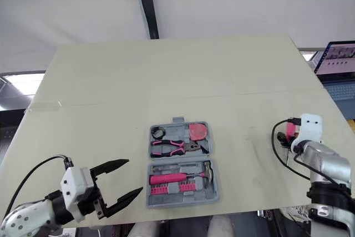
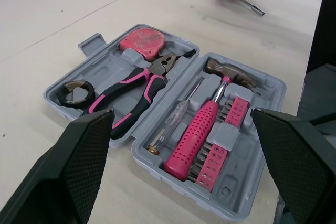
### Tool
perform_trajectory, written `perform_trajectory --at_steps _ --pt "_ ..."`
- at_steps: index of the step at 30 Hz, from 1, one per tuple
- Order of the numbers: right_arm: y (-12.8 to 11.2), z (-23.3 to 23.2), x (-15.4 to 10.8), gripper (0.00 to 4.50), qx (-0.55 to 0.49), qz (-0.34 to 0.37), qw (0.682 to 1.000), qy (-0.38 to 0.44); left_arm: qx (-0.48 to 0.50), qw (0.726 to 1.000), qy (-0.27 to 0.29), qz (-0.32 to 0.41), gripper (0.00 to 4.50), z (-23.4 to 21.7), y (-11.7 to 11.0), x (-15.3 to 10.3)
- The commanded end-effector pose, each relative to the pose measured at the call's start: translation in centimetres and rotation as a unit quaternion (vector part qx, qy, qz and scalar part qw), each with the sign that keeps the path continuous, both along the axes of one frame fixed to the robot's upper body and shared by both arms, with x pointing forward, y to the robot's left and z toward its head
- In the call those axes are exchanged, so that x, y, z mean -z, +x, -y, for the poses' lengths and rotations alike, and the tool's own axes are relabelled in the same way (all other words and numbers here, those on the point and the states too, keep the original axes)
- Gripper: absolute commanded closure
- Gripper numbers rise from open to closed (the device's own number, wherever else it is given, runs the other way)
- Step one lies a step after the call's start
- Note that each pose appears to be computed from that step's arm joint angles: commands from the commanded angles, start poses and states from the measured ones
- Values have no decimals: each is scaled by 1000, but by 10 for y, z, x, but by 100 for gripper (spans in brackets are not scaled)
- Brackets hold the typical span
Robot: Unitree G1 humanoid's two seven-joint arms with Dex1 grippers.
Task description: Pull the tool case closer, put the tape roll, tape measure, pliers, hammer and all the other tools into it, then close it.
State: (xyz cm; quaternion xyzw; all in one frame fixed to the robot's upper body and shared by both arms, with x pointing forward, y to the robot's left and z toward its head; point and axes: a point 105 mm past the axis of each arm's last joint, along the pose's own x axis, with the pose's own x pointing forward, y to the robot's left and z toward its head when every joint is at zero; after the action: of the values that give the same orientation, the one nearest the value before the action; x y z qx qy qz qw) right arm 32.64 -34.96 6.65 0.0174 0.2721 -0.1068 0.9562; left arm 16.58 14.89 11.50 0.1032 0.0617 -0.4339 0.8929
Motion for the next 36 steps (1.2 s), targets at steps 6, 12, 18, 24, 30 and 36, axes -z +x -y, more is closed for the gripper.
perform_trajectory --at_steps 6,12,18,24,30,36 --pt "-3 6 -6 407 -1 -6 1000 -15 12 1000 0 14 0 7 0 -3" --pt "-6 -1 -27 407 -53 -11 998 -40 4 1000 -15 5 0 2 -1 0" --pt "-31 -60 -59 407 -280 -83 952 -89 -6 1000 -4 -15 0 -20 -5 9" --pt "-76 -141 -87 407 -526 -152 828 -120 -10 1000 10 -23 0 -32 -8 13" --pt "-106 -199 -99 407 -643 -181 732 -133 -19 999 15 -21 0 -32 -7 5" --pt "-122 -241 -91 407 -704 -193 670 -136 -22 999 7 -25 0 -25 -6 -3"
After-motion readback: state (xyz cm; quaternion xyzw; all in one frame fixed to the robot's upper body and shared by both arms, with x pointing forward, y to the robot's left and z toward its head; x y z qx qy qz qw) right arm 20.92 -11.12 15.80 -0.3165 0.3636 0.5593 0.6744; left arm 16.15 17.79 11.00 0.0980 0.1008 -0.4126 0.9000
